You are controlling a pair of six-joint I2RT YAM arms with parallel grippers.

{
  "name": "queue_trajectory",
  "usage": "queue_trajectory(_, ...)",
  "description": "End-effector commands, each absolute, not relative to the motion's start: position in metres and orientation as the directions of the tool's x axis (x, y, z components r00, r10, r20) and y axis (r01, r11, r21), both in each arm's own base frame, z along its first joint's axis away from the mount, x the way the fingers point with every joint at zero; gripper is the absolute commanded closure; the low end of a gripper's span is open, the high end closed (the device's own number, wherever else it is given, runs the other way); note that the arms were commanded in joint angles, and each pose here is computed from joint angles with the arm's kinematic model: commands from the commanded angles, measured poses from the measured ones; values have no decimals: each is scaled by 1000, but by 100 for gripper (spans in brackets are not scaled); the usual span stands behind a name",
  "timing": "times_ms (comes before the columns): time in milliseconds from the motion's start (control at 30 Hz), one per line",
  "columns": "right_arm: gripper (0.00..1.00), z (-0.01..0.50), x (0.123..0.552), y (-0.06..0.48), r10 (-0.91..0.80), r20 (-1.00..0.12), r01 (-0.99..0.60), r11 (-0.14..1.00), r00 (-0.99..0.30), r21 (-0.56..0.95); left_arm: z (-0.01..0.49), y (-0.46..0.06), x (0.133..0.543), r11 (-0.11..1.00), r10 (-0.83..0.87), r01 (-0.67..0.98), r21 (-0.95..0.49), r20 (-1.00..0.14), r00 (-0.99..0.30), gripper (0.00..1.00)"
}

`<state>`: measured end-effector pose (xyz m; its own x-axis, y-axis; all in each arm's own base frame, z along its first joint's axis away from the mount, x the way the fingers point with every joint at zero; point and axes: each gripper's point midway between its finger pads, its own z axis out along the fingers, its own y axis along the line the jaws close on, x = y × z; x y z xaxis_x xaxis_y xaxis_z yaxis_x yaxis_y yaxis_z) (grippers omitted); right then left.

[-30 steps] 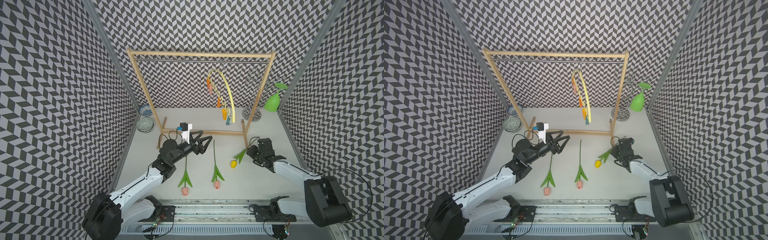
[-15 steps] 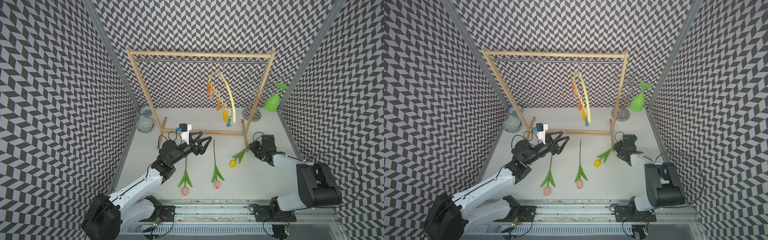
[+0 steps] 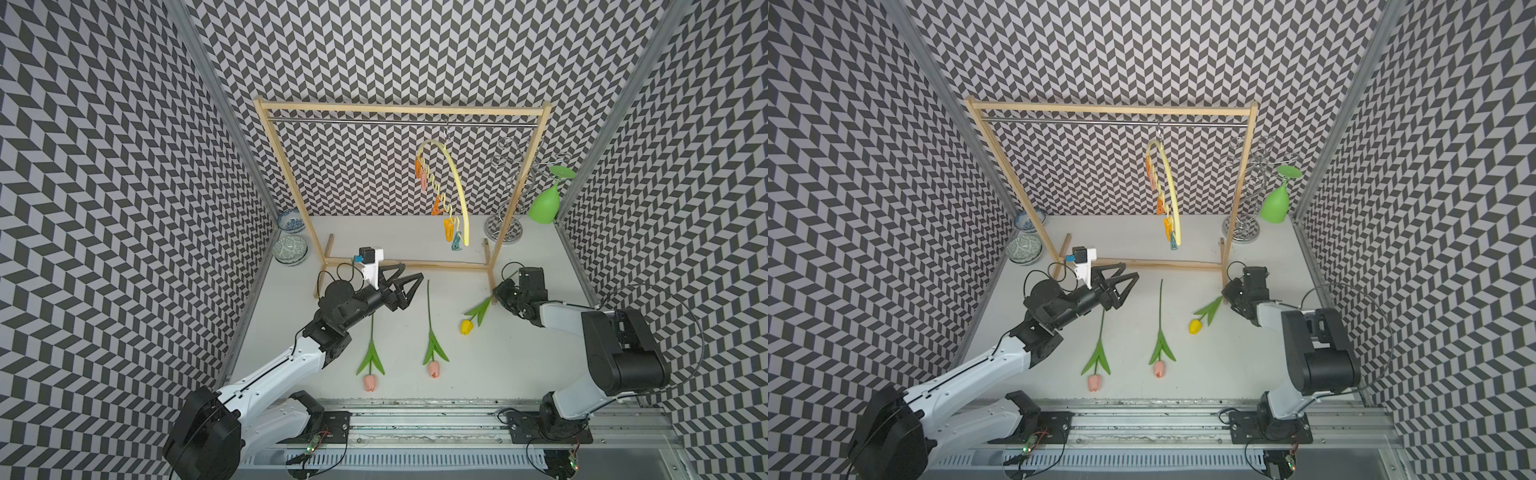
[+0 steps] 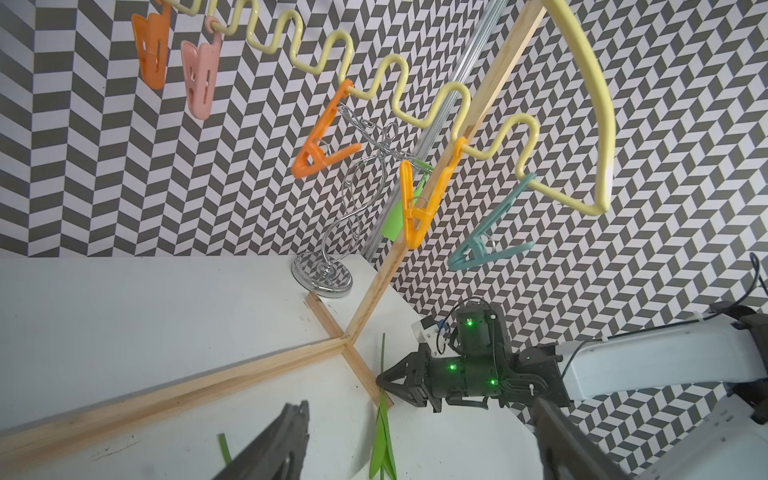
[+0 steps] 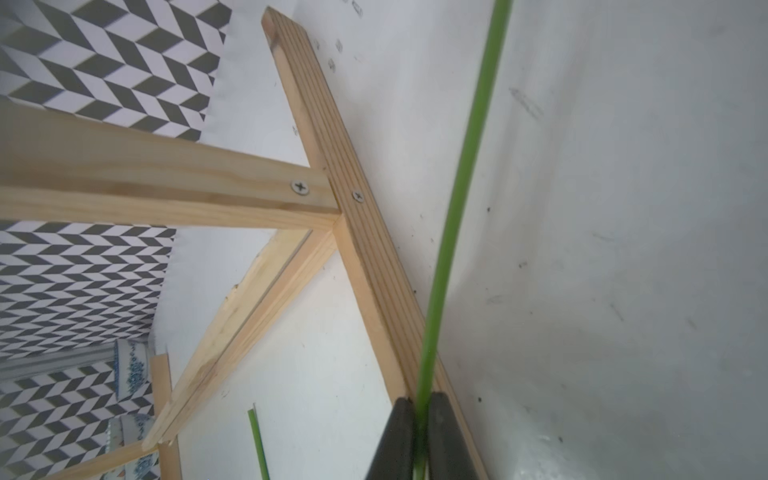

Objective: Dry the flowers on a clothes hanger
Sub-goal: Pick up the flower at the center of the board.

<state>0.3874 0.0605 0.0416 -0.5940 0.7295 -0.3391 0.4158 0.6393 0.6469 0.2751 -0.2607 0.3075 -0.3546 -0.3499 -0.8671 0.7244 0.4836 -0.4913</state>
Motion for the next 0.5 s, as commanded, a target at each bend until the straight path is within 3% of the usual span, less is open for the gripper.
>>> queue_trajectory(0, 95, 54, 396, 59, 729, -375, 381, 641, -572, 666, 313, -261, 273, 485, -349, 734, -475, -875, -336, 12)
queue_trajectory(300, 100, 79, 386, 41, 693, -481, 380, 707, -537, 596, 314, -262, 276, 499, -337, 732, -464, -882, -329, 12)
queue_trajectory(467, 100, 105, 383, 34, 631, -564, 339, 770, -533, 541, 318, -258, 287, 566, -310, 699, -436, -899, -309, 12)
